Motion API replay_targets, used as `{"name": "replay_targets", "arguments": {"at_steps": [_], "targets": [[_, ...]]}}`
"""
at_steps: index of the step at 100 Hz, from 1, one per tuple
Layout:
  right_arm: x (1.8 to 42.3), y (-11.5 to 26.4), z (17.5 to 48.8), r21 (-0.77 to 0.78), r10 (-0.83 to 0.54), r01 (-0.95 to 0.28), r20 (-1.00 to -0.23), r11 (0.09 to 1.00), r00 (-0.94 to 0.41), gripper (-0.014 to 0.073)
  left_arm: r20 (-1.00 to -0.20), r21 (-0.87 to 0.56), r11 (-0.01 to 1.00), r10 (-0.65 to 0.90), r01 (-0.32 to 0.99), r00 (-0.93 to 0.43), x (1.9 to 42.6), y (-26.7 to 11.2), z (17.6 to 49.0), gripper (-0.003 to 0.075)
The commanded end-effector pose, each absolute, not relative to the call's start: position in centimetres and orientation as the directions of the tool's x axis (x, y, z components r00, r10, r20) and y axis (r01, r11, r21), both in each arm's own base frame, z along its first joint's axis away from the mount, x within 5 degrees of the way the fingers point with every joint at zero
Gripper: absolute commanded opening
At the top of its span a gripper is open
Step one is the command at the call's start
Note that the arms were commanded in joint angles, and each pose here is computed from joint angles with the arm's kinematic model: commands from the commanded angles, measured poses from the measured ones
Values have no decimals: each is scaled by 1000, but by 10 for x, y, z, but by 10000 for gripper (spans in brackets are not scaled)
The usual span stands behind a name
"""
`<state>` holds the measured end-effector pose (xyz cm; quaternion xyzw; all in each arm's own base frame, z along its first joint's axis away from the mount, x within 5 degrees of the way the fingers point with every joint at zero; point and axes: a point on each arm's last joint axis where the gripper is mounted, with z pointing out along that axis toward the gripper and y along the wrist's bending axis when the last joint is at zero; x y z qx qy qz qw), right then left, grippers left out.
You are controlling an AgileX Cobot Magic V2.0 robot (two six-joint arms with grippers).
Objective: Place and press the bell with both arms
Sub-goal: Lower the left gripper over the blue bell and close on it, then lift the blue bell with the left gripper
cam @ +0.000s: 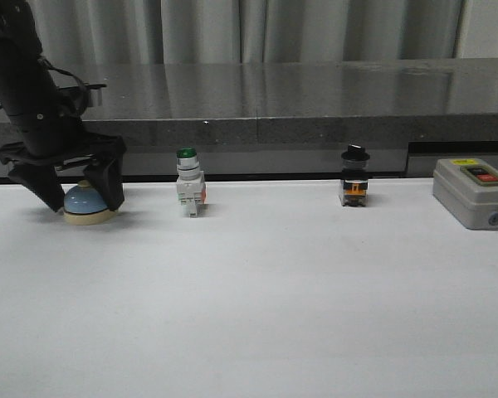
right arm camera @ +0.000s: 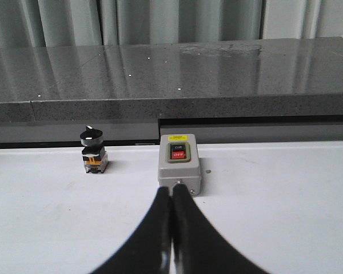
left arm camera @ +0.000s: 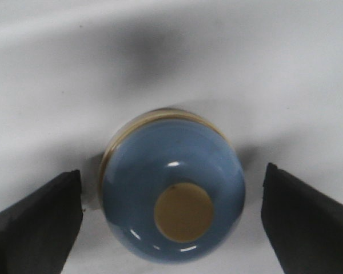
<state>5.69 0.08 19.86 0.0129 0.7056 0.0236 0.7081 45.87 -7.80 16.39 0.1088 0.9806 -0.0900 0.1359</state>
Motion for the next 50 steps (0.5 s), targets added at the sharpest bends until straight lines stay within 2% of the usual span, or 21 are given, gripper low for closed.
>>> {"name": "replay_targets", "arguments": {"at_steps": [1,12,34,50], "targets": [[54,1,212,40,42,-24,-992,999,120,-59,-391,-148,957,176,250,-903,461,-80,201,608],[54,1,212,40,42,-24,-992,999,120,-59,-397,-147,957,174,250,-901,462,-80,201,580],[54,1,212,40,42,-24,-992,999,120,-59,-399,-147,957,174,250,-900,462,-80,202,373],[54,1,212,40,42,-24,-992,999,120,-59,-397,-147,957,174,250,-901,462,-80,201,313]]}}
